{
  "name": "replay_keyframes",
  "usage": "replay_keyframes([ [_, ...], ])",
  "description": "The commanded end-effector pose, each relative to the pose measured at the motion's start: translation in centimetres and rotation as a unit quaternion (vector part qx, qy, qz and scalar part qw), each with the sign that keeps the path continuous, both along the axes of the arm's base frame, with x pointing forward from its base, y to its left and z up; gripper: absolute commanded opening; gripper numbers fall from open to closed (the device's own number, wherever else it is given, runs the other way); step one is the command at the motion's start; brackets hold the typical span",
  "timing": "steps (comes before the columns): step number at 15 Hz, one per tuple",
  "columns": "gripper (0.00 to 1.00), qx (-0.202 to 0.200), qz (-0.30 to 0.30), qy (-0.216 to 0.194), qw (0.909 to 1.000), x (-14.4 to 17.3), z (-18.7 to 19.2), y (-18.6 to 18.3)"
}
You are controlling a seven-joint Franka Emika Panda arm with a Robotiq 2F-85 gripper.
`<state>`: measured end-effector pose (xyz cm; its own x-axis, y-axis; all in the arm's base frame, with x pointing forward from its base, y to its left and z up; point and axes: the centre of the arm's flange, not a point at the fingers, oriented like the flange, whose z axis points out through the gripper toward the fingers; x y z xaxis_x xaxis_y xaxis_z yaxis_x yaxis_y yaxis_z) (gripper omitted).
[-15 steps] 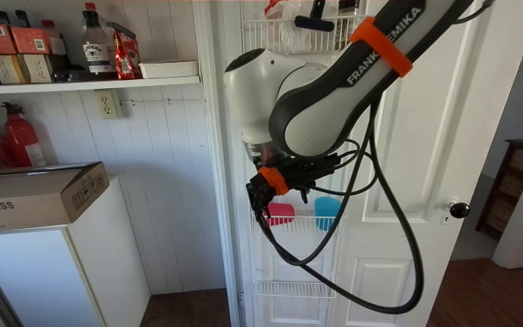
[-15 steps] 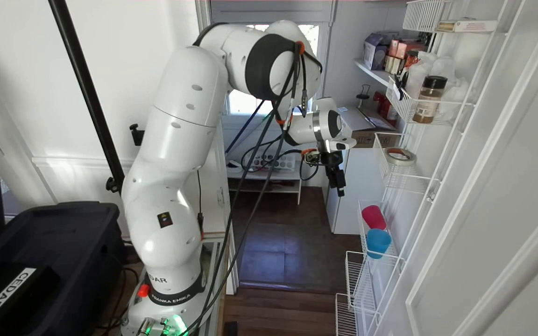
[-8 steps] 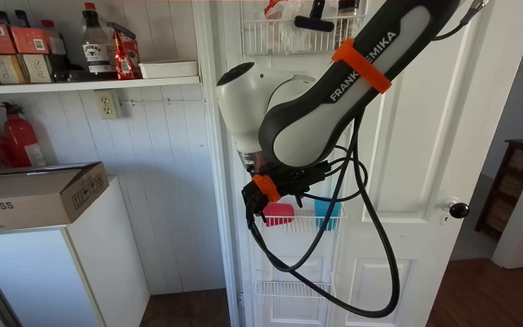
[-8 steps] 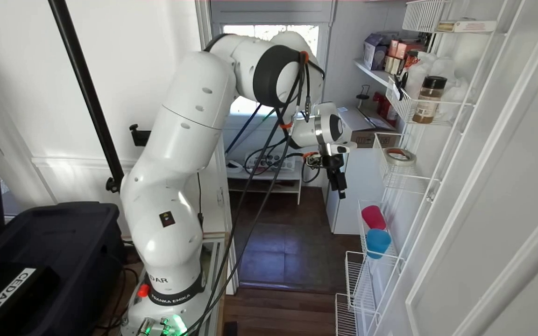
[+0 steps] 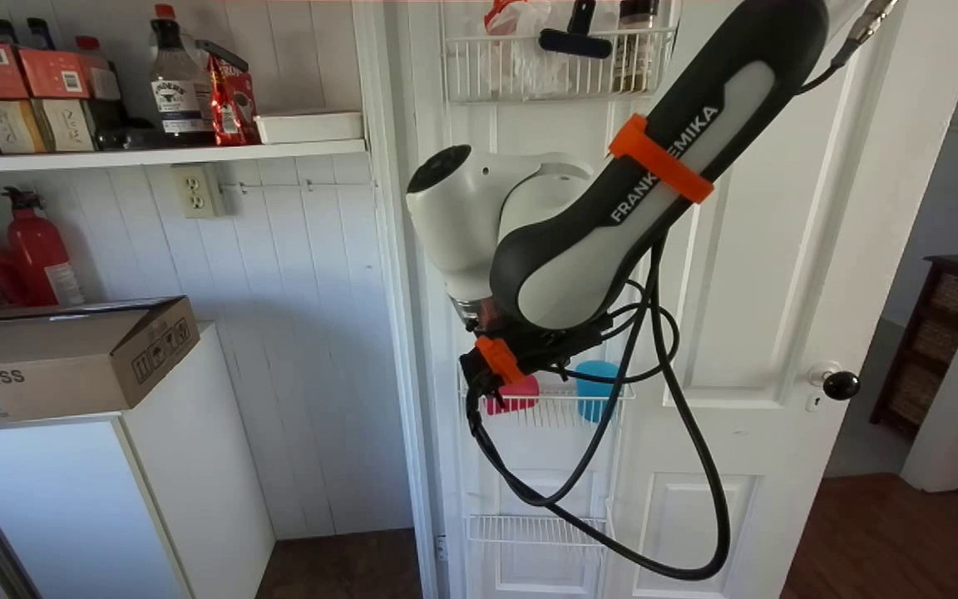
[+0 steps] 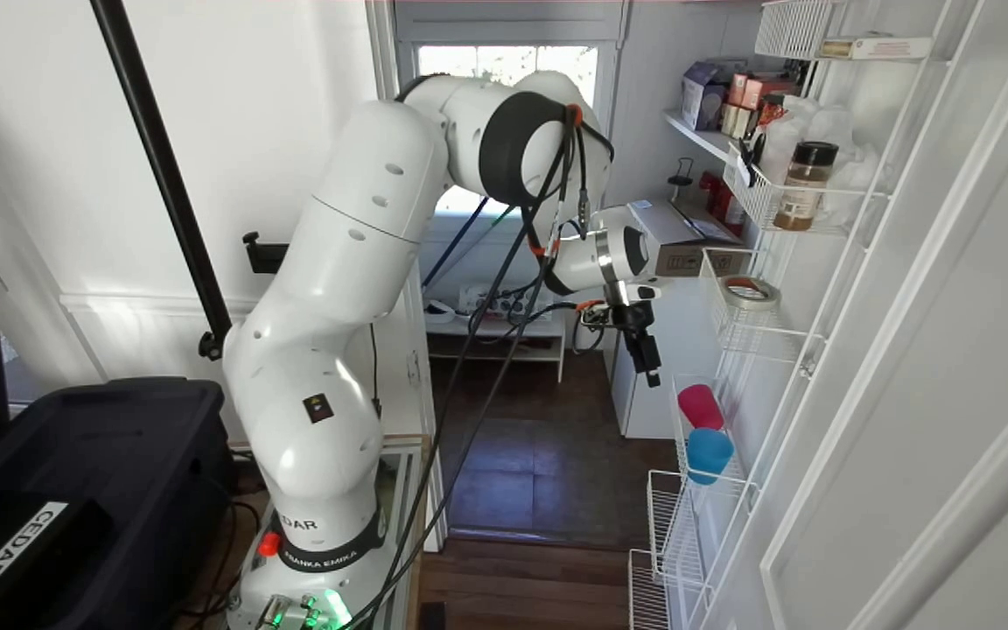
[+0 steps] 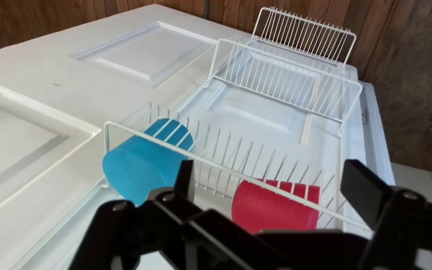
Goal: Put the pink cup upright
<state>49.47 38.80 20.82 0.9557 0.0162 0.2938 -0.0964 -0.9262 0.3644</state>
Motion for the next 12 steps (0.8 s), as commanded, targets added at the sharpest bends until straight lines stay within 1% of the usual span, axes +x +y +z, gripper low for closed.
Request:
replay_keyframes([
  [1, 1.00, -0.016, -0.009, -0.062, 0.9979, 1.0, -1.0, 1.3],
  [7, 1.00, -0.026, -0.010, -0.110, 0.9935, 1.9, -3.0, 2.0],
  [12, 1.00, -0.033, -0.002, -0.149, 0.9882, 3.5, -4.5, 2.3],
])
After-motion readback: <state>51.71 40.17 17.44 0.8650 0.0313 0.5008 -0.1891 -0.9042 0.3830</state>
